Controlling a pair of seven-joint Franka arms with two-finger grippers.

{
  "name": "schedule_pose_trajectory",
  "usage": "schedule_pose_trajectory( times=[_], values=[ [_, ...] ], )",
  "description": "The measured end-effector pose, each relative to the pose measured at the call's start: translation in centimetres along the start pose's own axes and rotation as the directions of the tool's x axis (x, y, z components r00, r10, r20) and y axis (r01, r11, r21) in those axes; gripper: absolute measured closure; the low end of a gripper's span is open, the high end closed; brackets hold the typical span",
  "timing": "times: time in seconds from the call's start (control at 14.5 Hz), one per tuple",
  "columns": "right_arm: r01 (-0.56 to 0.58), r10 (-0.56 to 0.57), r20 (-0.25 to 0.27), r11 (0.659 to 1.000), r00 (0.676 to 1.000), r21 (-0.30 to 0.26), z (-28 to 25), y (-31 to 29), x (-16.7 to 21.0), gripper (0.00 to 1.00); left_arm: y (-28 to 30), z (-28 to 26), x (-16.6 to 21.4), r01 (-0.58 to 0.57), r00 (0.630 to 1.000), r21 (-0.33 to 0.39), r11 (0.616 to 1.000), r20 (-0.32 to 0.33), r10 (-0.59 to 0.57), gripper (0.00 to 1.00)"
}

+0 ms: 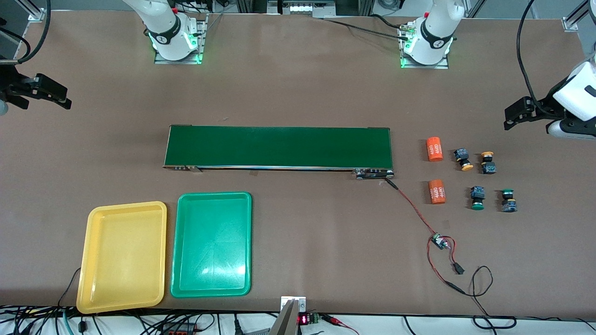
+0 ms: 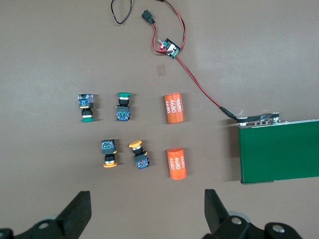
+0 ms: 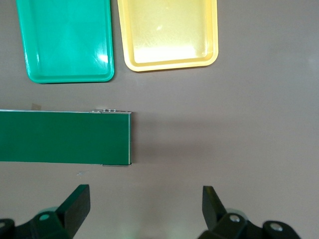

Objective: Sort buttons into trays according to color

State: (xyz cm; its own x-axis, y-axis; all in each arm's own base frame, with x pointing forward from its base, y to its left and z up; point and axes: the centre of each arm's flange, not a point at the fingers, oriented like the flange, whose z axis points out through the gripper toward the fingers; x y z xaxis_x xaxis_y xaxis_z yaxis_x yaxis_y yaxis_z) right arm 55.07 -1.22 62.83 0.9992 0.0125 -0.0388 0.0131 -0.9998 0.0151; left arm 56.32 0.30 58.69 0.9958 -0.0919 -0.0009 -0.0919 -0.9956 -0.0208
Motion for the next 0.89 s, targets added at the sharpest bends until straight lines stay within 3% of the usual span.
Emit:
schedule_pose_trajectory(
  times=[0.89],
  values=[
    [-0.036, 0.036, 0.008, 0.999, 0.999, 0.001, 0.7, 2.0, 0.1, 0.0, 0.9, 5.6, 2.7, -0.017, 0.995, -0.006, 1.0, 0.096, 0.018, 0.0]
  ],
)
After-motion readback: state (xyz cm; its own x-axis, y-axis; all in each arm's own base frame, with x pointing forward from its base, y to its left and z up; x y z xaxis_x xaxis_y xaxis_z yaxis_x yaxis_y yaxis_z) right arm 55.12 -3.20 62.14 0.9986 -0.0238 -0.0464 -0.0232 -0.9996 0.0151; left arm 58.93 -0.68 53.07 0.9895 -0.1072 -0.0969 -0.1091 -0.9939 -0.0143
